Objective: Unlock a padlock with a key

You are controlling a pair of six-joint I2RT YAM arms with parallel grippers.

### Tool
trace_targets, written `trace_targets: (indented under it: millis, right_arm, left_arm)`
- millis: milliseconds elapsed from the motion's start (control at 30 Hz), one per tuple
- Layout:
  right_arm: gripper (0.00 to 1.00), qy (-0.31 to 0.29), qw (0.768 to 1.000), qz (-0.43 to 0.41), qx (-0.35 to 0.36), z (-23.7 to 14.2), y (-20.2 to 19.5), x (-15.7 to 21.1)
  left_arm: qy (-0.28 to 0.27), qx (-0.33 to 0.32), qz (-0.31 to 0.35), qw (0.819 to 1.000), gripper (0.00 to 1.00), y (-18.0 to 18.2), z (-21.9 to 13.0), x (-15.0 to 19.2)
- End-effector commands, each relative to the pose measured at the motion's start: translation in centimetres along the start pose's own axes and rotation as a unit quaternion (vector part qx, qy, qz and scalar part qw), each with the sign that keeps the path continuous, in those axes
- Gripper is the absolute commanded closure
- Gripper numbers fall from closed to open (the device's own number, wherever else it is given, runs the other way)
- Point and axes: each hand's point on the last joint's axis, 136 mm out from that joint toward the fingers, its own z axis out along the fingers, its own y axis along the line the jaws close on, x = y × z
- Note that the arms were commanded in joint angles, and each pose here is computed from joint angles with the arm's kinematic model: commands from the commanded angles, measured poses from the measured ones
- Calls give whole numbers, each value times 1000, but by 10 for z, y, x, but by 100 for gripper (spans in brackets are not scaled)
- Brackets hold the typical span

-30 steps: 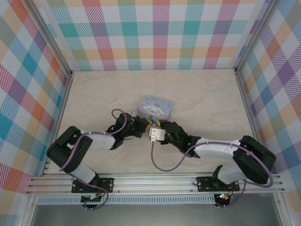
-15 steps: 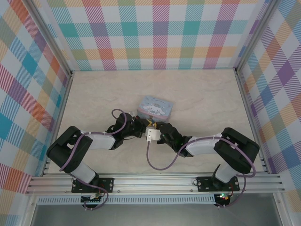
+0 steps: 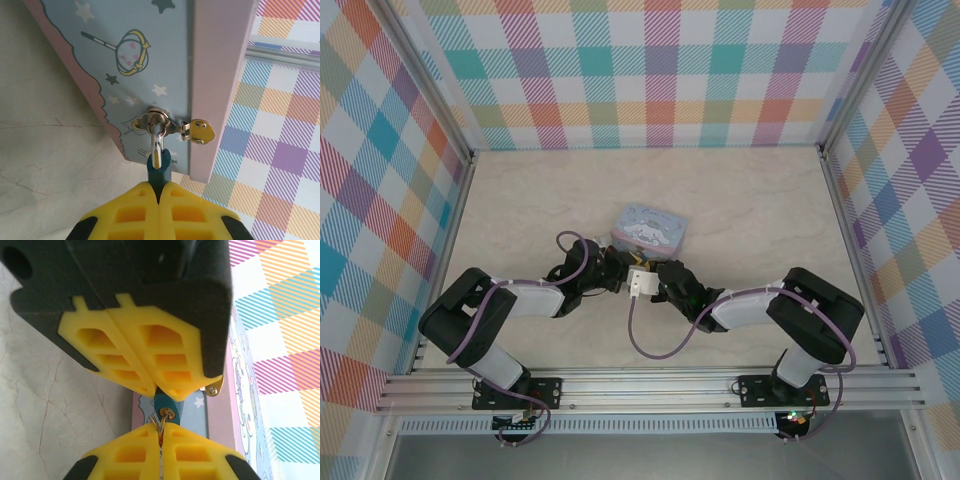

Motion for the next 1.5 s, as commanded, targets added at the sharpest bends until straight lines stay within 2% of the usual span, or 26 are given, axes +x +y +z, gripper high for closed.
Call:
trace_targets:
  millis: [0, 267, 533, 733, 800, 1033, 1167, 1300, 1467]
  right_arm:
    - [96, -3, 999, 31, 17, 4, -12, -7]
    - [99, 27, 988, 153, 17, 1, -17, -1]
    - [100, 24, 951, 308, 13, -3, -20, -5]
    - [100, 14, 931, 365, -1, -4, -17, -9]
    - [96, 18, 933, 359, -2, -5, -15, -7]
    - [66, 18, 944, 328, -33, -27, -9, 0]
    - [54, 28, 932, 355, -76, -46, -10, 12]
    - [51, 61, 908, 408, -70, -59, -24, 31]
    - [49, 82, 898, 430, -45, -63, -35, 46]
  left_arm:
    - [7, 44, 9, 999, 100, -32, -2, 1]
    - [3, 44, 6, 999, 100, -32, -2, 0]
    - [3, 53, 5, 999, 100, -39, 3, 1]
    - [-1, 50, 8, 999, 100, -38, 5, 0]
    - [-2, 46, 11, 999, 100, -34, 6, 0]
    - [-15, -8, 30, 999, 100, 1, 7, -5]
    - [-19, -50, 50, 997, 100, 27, 8, -7]
    - [-26, -88, 75, 993, 100, 47, 7, -11]
    - [-25, -119, 101, 987, 100, 59, 11, -14]
